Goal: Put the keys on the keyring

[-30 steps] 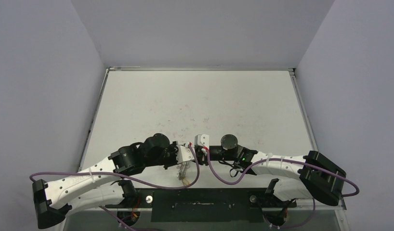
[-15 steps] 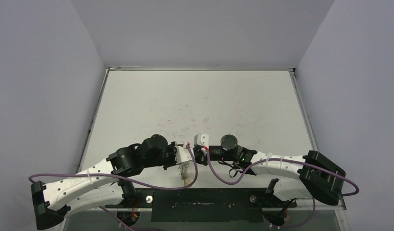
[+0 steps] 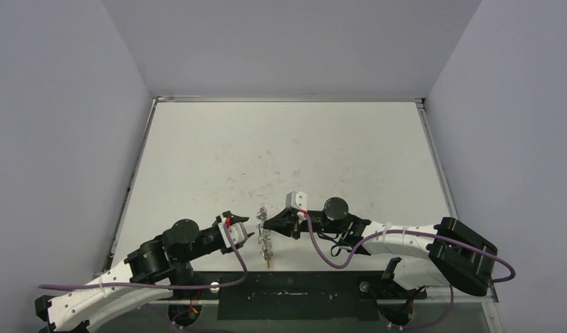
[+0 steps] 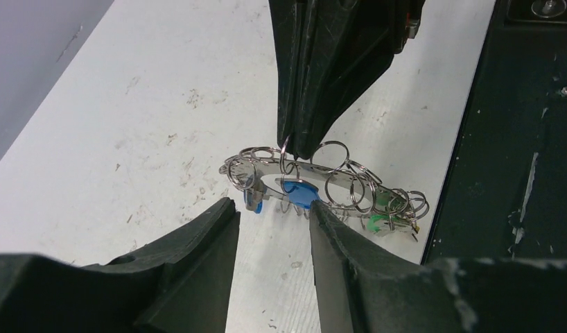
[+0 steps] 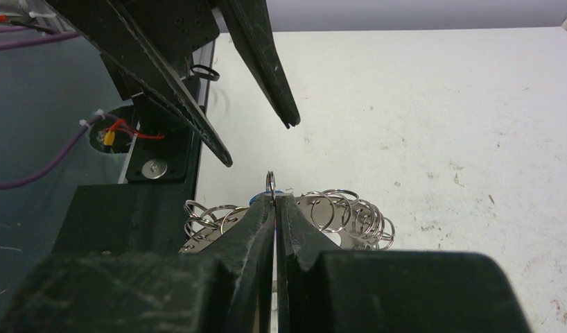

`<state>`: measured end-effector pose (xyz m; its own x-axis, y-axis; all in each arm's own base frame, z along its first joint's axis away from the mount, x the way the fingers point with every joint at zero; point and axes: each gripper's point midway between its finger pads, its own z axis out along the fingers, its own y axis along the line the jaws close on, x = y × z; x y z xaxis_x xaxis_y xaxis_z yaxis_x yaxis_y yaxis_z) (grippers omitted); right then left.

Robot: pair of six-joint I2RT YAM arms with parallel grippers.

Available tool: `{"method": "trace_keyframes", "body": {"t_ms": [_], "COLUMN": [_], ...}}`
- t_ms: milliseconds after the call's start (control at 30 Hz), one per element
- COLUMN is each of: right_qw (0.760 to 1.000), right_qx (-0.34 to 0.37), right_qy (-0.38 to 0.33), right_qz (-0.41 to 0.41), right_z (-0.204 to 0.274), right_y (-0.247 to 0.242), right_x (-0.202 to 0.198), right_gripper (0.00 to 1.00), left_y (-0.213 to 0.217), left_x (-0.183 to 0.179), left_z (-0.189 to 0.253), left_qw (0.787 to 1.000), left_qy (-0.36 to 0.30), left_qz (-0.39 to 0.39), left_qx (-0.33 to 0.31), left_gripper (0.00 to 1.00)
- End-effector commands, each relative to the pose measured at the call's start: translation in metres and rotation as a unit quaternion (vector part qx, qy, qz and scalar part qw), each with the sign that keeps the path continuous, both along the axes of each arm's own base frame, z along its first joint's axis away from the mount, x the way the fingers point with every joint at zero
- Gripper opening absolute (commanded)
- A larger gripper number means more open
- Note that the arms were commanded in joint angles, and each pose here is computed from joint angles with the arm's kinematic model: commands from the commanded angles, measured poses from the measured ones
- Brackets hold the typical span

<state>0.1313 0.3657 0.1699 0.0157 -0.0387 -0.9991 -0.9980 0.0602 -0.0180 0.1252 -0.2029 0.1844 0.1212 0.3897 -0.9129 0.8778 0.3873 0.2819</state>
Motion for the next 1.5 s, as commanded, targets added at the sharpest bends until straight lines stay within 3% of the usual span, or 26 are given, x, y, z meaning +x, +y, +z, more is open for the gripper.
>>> {"method": "trace_keyframes", "body": {"t_ms": [0,400,667,1033,1467], "right_qw": [0.996,0.996,0.996,0.994,0.990], "right_qx": [0.080,0.082,0.081,0.101,0.128], "right_qy": [-0.030,-0.027,-0.027,-0.025,-0.020], "right_qz": [0.017,0.021,0.020,0.018,0.048], "right_z": [0.045,0.047,0.047,0.053,0.062], "right_y": [0.004,0.006,0.005,0.004,0.006], "right_x": [-0.003,-0.003,-0.004,-0.003,-0.013], "right_gripper": [0.00,0.00,0.00,0.00,0.00], "left_y": [-0.006,-0.016,-0.026,-0.021,-0.026], "left_x": [0.000,0.002,-0.001,0.000,0.009], "left_z": [0.021,0.015,0.014,-0.008,-0.011], "left_qw": [0.996,0.994,0.994,0.999,0.998], "left_qy": [-0.023,-0.023,-0.020,-0.005,-0.032], "left_qz": [0.001,-0.004,-0.026,-0.019,-0.014], "left_qx": [-0.089,-0.103,-0.100,-0.046,-0.051], "left_gripper": [0.41,0.25,0.00,0.00,0.00]}}
